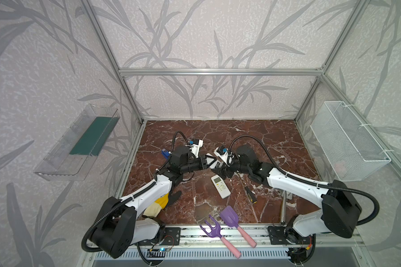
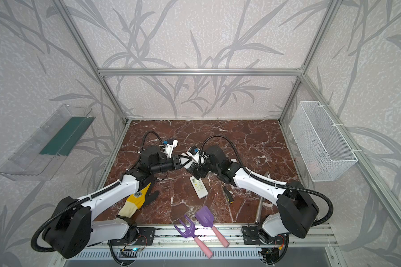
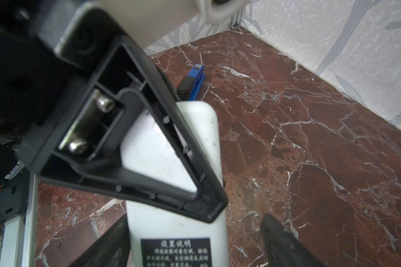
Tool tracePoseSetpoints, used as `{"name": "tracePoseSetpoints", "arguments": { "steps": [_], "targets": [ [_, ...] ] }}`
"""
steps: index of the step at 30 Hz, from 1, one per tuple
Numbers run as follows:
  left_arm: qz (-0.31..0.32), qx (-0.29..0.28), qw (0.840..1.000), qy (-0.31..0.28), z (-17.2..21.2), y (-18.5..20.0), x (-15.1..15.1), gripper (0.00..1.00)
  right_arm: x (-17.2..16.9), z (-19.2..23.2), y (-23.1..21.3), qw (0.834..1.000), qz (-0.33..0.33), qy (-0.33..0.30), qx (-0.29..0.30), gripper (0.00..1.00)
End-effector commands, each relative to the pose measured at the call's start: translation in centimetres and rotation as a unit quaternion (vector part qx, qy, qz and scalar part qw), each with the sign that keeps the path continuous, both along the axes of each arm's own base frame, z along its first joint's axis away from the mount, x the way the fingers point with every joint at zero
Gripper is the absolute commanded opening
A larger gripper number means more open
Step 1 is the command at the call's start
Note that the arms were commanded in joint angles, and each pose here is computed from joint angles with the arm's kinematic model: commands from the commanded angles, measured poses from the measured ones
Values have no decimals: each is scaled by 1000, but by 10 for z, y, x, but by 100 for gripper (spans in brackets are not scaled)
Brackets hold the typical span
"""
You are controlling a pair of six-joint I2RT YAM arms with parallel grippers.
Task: Unload the batteries from the remote control
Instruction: 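Move the right gripper to the held remote and grasp its end, then take the remote with the right gripper while the left gripper releases it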
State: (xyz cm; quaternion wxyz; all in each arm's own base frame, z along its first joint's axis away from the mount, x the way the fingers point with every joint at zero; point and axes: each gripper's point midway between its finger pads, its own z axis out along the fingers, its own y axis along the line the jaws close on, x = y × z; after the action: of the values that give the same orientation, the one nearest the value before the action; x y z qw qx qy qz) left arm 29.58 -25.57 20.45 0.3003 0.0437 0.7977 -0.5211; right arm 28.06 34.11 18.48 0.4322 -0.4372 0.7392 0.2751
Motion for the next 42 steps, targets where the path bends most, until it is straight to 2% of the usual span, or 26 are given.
{"name": "tracePoseSetpoints", "arguments": {
  "steps": [1, 9, 16, 17, 18, 20, 21, 22, 23, 26, 35, 42],
  "targets": [
    [-10, -25, 999, -45, 34, -4, 1, 0, 3, 12, 7, 1000, 7, -4, 8, 81],
    [-9, -26, 999, -43, 34, -5, 3, 0, 3, 12, 8, 1000, 12, 0, -5, 53],
    [-6, -28, 999, -42, 34, -5, 5, 0, 7, 10, 7, 1000, 10, -7, -25, 43],
    [-5, -28, 999, -40, 34, -5, 5, 2, 9, 9, 6, 1000, 8, -10, -29, 42],
    [-5, -28, 999, -39, 33, -5, 6, 7, 10, 9, 6, 999, 7, -13, -32, 41],
    [-3, -28, 999, -34, 31, -6, 7, 25, 12, 8, 5, 999, 7, -21, -41, 41],
    [-2, -28, 999, -33, 30, -5, 9, 41, 13, 6, 4, 999, 5, -25, -47, 41],
    [0, -27, 999, -29, 29, -5, 10, 62, 15, 4, 2, 998, 4, -28, -56, 41],
    [3, -27, 999, -25, 27, -5, 11, 77, 17, 2, -1, 997, 0, -33, -66, 41],
    [19, -19, 1000, -15, 24, -1, 19, 98, 24, -3, -11, 996, -9, -39, -84, 41],
    [113, 29, 993, 18, 6, 47, 50, 99, 63, -38, -54, 988, -29, -26, -150, 41],
    [132, 35, 990, 31, -10, 60, 52, 99, 82, -79, -51, 978, 5, -12, -208, 41]
  ]
}}
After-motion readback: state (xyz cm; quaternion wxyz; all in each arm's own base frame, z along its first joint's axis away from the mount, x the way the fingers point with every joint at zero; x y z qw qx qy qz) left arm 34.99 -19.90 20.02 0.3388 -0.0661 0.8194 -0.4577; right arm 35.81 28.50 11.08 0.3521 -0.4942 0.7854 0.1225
